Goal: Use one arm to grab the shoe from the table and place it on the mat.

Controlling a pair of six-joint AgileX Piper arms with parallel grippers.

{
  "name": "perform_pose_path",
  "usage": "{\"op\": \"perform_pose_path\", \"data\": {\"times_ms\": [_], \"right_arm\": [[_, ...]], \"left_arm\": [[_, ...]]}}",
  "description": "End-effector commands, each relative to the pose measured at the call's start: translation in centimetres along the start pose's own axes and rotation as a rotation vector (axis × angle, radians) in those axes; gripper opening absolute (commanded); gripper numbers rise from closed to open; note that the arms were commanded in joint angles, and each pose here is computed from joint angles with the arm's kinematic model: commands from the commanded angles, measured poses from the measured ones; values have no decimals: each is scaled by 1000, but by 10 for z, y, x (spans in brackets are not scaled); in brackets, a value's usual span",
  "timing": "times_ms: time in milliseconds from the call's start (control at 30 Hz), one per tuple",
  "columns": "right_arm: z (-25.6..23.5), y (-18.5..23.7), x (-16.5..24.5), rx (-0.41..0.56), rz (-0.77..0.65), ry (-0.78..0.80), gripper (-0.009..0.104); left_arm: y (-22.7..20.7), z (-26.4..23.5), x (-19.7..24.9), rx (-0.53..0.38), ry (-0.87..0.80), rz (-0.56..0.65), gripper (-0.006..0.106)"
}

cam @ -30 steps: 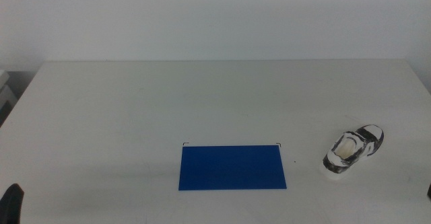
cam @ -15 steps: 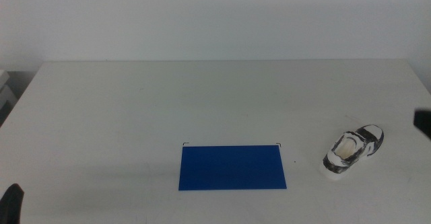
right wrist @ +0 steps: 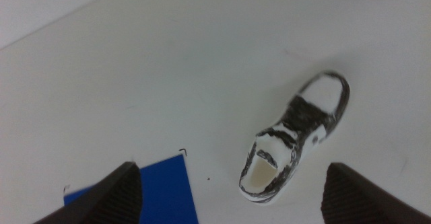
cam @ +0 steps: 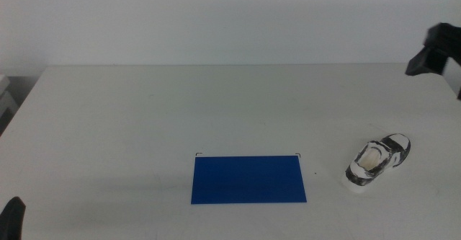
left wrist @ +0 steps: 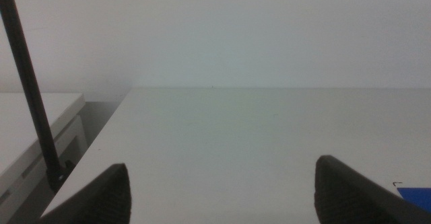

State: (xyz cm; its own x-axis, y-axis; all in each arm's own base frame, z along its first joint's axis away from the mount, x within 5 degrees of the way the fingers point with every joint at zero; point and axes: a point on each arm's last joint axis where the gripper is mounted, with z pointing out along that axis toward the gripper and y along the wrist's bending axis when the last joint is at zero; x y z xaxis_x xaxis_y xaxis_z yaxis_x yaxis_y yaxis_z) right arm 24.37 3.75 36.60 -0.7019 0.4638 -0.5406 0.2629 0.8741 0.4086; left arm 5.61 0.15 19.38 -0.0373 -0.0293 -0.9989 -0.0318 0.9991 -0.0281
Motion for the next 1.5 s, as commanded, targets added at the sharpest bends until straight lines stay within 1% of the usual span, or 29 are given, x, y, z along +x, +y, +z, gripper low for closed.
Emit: {"op": "perform_pose_path", "data": {"times_ms": [0, 133, 367, 433, 700, 867, 1067, 1233, 1367, 1433, 1467], "right_arm": [[2, 7, -17, 6, 76, -36, 82], [29, 11, -26, 33, 201, 0, 82], [81, 2, -18, 192, 454, 154, 82], [93, 0, -16, 222, 488, 176, 82], [126, -6, -9, 287, 507, 246, 82], [128, -8, -10, 298, 487, 237, 82], [128, -14, -14, 343, 412, 191, 82], [128, -14, -14, 344, 408, 185, 82], [130, -12, -12, 343, 542, 192, 82], [130, -11, -10, 357, 608, 192, 82], [129, -10, -8, 369, 616, 190, 82]], "left_arm": [[0, -1, -6, 3, -83, -25, 94], [0, -1, -6, 3, -83, -25, 94], [0, -1, -6, 3, -83, -25, 94], [0, -1, -6, 3, -83, -25, 94], [0, -1, -6, 3, -83, -25, 94], [0, -1, -6, 3, -83, -25, 94], [0, -1, -6, 3, -83, -25, 94], [0, -1, -6, 3, -83, -25, 94], [0, -1, -6, 3, -83, -25, 94], [0, -1, -6, 3, -83, -25, 94], [0, -1, -6, 3, -83, -25, 94]]}}
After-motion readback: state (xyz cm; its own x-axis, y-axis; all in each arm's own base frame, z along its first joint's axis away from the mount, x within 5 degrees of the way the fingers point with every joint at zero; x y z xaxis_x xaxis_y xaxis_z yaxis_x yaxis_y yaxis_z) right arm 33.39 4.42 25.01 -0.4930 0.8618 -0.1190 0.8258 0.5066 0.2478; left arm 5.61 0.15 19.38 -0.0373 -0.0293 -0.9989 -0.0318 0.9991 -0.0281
